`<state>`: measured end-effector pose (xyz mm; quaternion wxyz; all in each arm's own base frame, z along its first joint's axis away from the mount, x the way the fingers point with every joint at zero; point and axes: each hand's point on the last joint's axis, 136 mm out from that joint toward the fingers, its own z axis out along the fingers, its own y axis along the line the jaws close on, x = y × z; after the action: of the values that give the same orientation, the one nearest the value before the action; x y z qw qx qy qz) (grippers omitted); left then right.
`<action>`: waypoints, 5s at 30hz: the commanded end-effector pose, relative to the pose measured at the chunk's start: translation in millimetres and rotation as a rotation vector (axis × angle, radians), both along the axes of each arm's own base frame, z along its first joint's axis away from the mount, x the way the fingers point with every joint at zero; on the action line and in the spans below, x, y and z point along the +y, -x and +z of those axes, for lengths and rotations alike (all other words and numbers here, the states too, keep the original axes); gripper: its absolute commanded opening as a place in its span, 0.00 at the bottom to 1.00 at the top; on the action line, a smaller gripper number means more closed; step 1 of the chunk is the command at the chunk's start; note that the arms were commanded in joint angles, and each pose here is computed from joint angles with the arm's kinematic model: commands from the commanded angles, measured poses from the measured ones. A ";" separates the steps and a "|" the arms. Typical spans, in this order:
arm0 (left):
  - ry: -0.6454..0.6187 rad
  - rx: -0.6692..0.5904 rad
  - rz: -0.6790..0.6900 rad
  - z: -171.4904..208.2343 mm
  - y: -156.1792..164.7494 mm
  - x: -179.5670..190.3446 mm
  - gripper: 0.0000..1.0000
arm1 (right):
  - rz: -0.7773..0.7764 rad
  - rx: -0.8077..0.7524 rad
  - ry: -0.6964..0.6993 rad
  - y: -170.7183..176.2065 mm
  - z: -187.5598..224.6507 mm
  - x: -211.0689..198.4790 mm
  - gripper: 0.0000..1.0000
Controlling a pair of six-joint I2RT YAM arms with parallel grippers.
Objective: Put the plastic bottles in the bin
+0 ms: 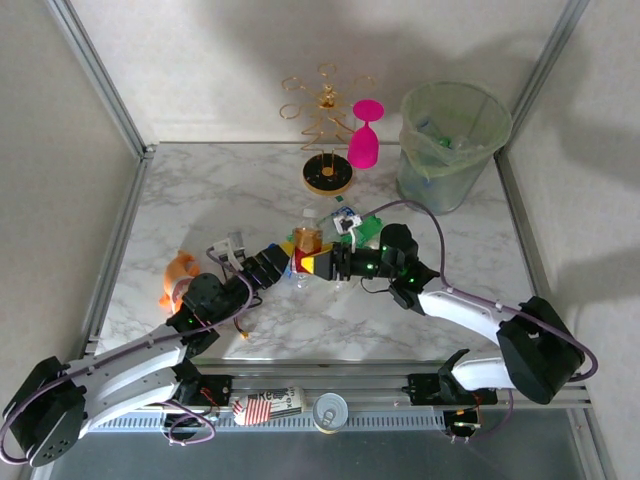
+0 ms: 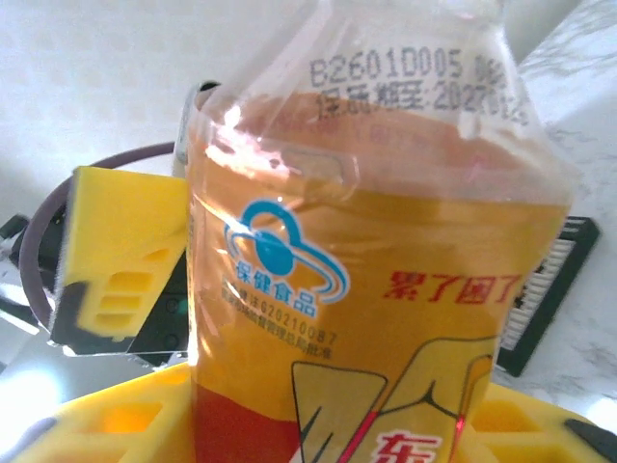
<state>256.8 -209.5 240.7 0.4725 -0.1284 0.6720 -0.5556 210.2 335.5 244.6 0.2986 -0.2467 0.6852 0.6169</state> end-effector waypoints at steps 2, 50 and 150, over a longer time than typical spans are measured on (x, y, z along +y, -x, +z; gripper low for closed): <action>-0.006 0.106 0.148 -28.9 -14.4 35.0 1.00 | -0.127 0.019 0.061 -27.4 -10.4 -22.3 0.47; -0.228 0.278 0.203 -98.9 -20.0 59.1 1.00 | -1.329 -0.042 0.293 -356.2 109.7 -316.9 0.77; -0.331 0.525 0.404 -127.4 -80.4 15.4 0.58 | -0.650 -0.002 0.178 -66.0 -32.8 -112.6 0.99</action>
<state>335.9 -189.5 90.9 0.3822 -0.3155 0.8340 -0.2425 281.5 212.4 194.9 0.4498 -0.0307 0.8057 0.3841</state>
